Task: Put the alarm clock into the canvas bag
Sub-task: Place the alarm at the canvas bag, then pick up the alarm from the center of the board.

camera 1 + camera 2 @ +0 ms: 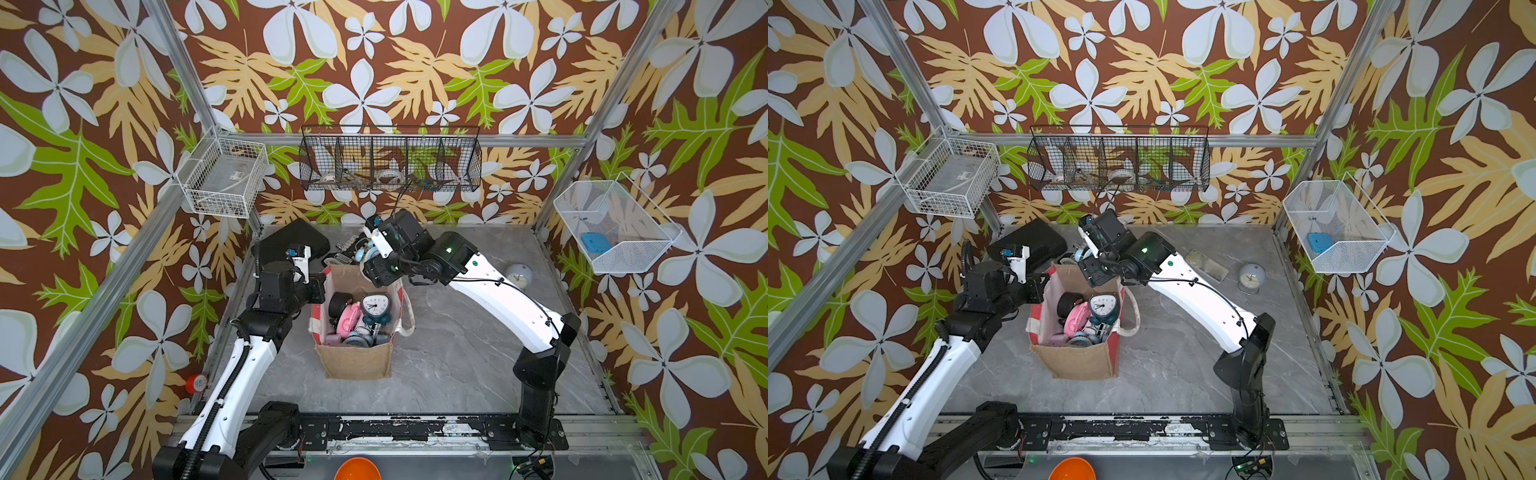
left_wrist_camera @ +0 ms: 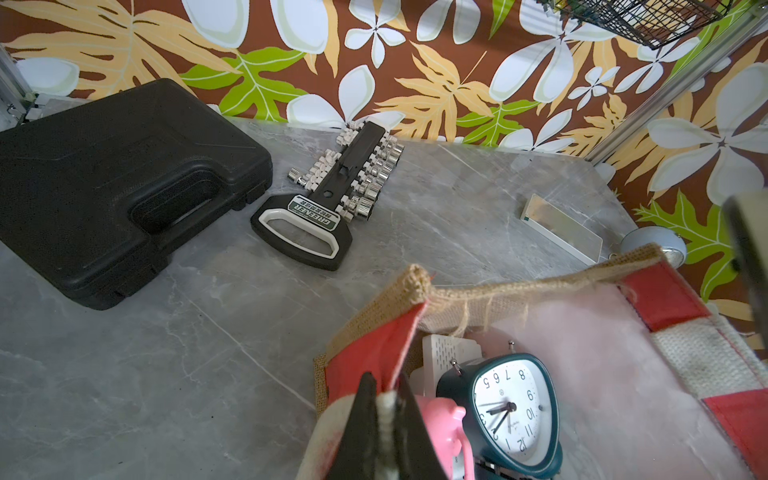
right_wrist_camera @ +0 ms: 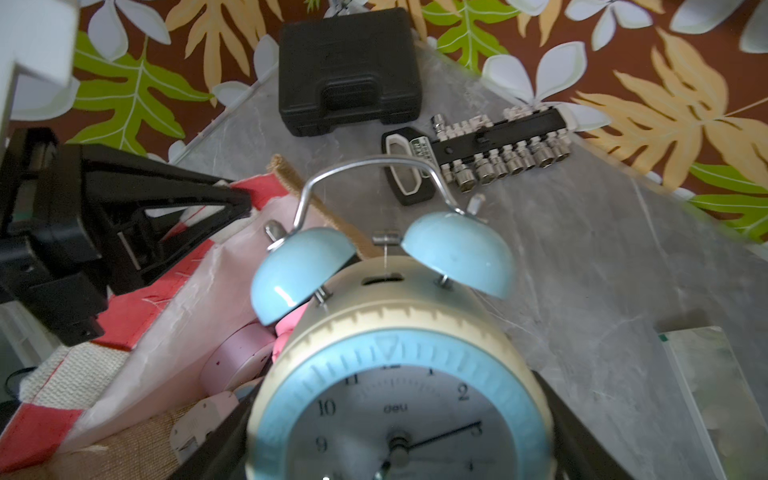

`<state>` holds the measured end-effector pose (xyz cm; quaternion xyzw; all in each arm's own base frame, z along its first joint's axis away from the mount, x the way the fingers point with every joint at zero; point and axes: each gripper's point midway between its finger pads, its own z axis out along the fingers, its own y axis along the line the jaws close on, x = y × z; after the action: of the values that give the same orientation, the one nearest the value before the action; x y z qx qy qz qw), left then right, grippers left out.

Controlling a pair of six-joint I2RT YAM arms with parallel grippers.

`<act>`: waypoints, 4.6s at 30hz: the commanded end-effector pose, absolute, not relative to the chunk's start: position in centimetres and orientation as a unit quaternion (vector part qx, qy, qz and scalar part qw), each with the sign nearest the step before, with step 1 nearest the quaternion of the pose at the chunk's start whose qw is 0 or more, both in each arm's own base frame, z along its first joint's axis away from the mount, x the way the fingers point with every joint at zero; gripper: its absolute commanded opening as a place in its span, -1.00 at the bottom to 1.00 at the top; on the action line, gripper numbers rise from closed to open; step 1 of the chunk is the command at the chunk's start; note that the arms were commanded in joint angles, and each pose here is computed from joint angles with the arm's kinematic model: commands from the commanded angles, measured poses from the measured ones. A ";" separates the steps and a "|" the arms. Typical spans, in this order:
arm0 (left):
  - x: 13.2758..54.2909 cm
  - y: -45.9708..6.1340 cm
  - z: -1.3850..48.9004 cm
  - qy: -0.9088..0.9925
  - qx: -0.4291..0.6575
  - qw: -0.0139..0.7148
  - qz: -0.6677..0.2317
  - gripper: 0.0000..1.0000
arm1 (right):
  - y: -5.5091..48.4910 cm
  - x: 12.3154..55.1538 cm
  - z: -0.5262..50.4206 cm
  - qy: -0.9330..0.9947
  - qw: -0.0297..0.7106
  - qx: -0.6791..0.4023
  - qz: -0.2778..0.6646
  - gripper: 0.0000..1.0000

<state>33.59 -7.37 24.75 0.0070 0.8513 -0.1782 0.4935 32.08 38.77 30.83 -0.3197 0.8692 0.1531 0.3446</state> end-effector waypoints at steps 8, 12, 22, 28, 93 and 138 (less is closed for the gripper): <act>34.2 -7.7 27.3 0.823 0.016 0.535 -0.190 -1.00 | 44.6 31.0 26.6 0.864 0.298 -0.345 0.214 0.29; 34.2 -7.7 27.3 0.823 0.015 0.535 -0.189 -1.00 | 45.3 31.2 24.2 0.869 0.277 -0.354 0.208 0.29; 34.2 -7.7 27.4 0.823 0.016 0.536 -0.189 -1.00 | 46.2 32.0 19.5 0.882 0.246 -0.359 0.181 0.28; 34.2 -7.6 27.4 0.823 0.015 0.536 -0.188 -1.00 | 45.7 32.8 17.7 0.890 0.244 -0.355 0.149 0.27; 33.7 -7.7 28.4 0.808 0.020 0.556 -0.193 -1.00 | 40.2 32.7 24.5 0.886 0.311 -0.330 0.102 0.91; 33.9 -7.8 28.1 0.813 0.020 0.548 -0.198 -1.00 | 4.1 51.7 7.9 0.972 0.223 -0.068 0.013 0.99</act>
<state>33.03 -7.70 25.07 0.0131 0.8449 -0.1893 0.5002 51.33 4.21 8.85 -0.0578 0.9707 0.0103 0.2328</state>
